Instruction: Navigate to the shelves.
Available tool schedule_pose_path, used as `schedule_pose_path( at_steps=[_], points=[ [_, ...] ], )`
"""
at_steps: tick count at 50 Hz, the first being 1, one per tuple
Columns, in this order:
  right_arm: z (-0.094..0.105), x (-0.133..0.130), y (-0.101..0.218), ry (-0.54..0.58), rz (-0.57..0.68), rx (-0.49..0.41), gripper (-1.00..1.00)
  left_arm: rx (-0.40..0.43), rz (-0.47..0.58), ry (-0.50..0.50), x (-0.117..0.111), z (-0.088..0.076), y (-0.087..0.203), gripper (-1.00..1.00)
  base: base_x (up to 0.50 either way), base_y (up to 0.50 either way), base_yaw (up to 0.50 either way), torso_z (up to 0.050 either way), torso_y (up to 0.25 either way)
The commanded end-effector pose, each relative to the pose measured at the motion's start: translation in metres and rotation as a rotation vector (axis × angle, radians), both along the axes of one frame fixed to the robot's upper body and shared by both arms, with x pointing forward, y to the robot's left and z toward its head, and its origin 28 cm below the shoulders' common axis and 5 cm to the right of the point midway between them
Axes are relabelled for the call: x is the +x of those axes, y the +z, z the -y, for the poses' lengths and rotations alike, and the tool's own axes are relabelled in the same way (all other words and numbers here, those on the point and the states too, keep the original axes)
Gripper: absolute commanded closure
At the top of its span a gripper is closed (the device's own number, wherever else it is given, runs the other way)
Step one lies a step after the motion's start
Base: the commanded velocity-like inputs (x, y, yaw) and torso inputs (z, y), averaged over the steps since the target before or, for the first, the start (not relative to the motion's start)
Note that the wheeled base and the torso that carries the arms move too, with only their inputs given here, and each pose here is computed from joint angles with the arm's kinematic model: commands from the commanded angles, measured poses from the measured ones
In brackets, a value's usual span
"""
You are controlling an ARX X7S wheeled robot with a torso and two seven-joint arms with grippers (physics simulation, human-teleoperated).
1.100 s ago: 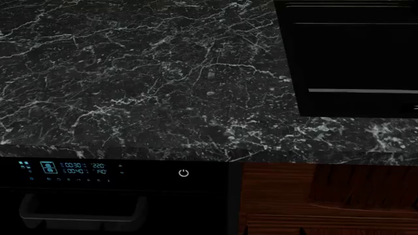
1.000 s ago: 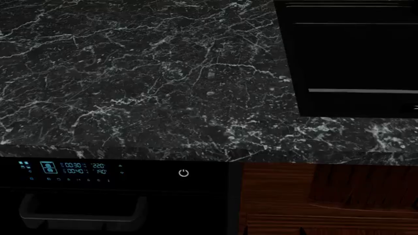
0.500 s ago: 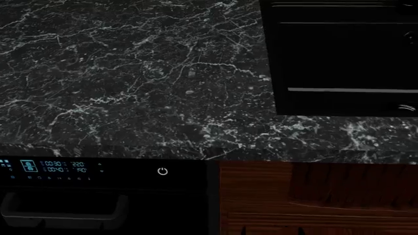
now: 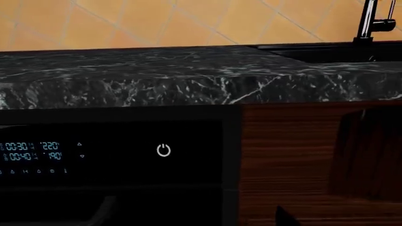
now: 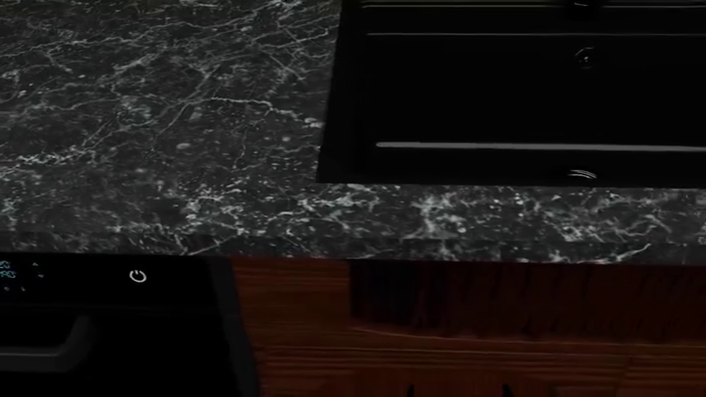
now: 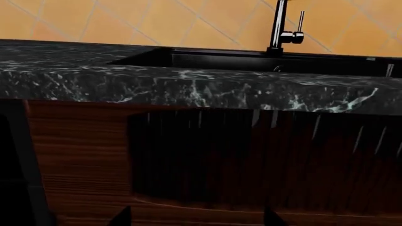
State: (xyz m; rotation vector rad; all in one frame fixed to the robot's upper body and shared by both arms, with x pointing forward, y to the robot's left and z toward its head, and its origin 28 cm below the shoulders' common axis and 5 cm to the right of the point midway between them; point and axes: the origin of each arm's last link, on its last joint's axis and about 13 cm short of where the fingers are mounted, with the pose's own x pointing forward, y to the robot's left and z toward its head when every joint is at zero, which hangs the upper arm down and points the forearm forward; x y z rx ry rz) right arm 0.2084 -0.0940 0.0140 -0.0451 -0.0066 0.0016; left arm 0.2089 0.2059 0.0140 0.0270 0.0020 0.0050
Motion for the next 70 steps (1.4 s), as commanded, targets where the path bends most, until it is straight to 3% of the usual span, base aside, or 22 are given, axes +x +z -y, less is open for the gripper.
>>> schedule_pose_path(
  at_steps=[1,70],
  points=[
    [-0.0012,0.0001,-0.0003,0.005,-0.002,-0.008,-1.00,-0.003,-0.006,0.002,0.0011,-0.0010,-0.0001,-1.00,-0.05,-0.50,0.00,0.000,0.000],
    [-0.0015,-0.0022,0.0001,0.023,-0.013,-0.038,-1.00,0.002,-0.015,0.004,0.0010,-0.0005,-0.0003,-1.00,-0.01,-0.50,0.00,0.000,0.000]
  ],
)
